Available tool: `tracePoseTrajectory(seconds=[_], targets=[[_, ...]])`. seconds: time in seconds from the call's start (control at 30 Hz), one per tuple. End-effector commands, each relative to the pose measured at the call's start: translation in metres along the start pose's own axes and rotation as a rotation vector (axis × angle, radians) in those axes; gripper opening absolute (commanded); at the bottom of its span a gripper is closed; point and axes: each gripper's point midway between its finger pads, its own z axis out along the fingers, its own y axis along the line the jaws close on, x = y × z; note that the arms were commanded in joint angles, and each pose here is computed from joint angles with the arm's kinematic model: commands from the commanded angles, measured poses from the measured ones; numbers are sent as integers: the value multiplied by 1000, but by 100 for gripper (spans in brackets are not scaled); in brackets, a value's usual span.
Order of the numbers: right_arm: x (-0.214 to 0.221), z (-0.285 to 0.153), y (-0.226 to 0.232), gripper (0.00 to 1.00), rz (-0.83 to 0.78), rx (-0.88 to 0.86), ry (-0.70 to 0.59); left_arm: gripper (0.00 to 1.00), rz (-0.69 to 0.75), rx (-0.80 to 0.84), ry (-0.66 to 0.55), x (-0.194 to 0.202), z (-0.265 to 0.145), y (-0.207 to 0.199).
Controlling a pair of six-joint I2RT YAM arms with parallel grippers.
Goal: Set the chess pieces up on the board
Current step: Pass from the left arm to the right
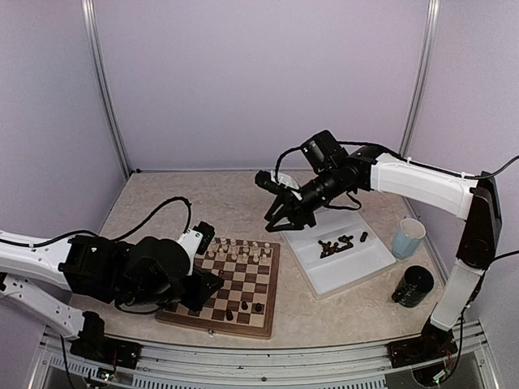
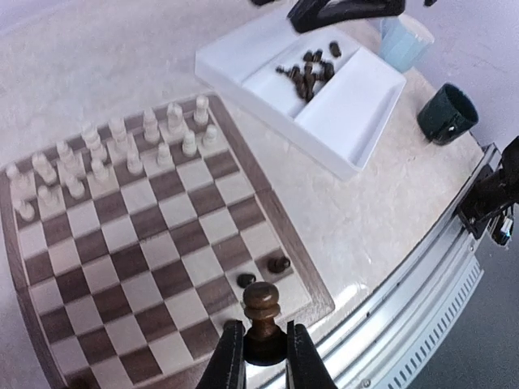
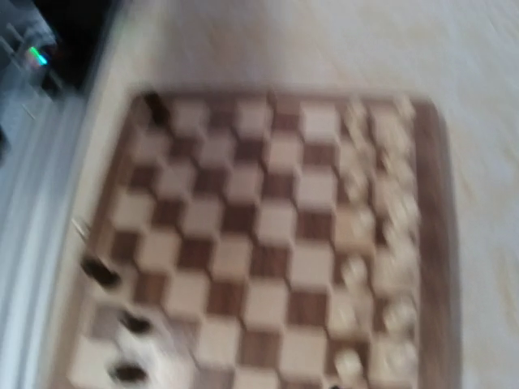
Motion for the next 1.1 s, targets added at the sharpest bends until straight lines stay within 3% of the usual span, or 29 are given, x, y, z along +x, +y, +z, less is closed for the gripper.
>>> tracePoseTrajectory(seconds=[0.0, 0.17, 0.4, 0.73, 1.07], targets=[[-29, 5, 20, 39, 145, -225, -116, 1, 202, -62, -269, -48, -6, 6], [-33, 20, 34, 42, 302, -457, -156, 0, 291, -125, -281, -56, 9, 18], [-33, 38, 50, 45, 366, -586, -150, 0, 324, -109, -276, -58, 21, 12], [-39, 50, 63, 45, 375, -639, -146, 0, 369, -83, -252, -60, 35, 4], [-31, 62, 59, 34, 357, -560, -99, 0, 357, -67, -263, -64, 36, -1]])
